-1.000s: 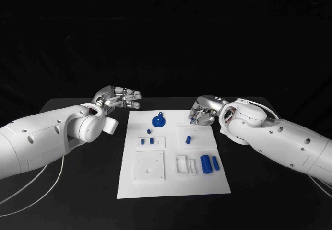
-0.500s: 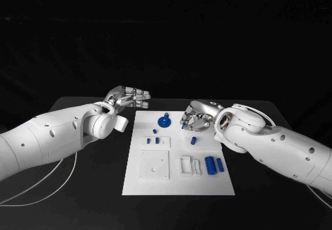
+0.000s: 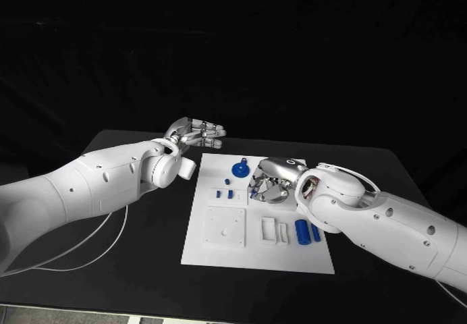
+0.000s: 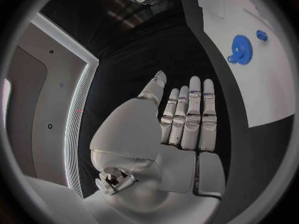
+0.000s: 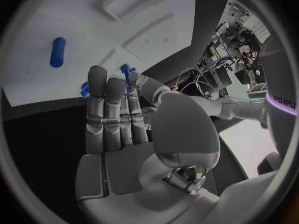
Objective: Assemble the parts on the task board
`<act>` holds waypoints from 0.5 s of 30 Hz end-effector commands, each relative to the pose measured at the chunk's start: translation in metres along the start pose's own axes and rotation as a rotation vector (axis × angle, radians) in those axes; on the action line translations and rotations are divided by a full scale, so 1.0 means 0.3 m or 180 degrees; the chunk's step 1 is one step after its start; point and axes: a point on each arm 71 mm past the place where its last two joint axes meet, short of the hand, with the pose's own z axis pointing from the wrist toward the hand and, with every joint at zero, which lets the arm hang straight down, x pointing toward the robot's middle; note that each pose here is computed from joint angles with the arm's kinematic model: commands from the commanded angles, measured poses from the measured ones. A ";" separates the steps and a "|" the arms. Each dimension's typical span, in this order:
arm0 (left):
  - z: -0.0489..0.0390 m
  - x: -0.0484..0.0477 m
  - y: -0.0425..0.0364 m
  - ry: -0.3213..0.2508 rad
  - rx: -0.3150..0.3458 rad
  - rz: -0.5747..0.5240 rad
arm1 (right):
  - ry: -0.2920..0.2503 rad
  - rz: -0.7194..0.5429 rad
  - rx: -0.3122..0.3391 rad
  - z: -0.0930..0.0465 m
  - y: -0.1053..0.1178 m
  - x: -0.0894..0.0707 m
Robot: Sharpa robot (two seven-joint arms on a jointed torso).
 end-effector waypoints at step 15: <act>0.031 0.023 0.015 -0.0091 0.0048 -0.0065 | 0.0067 -0.0286 -0.0136 0.021 0.075 0.134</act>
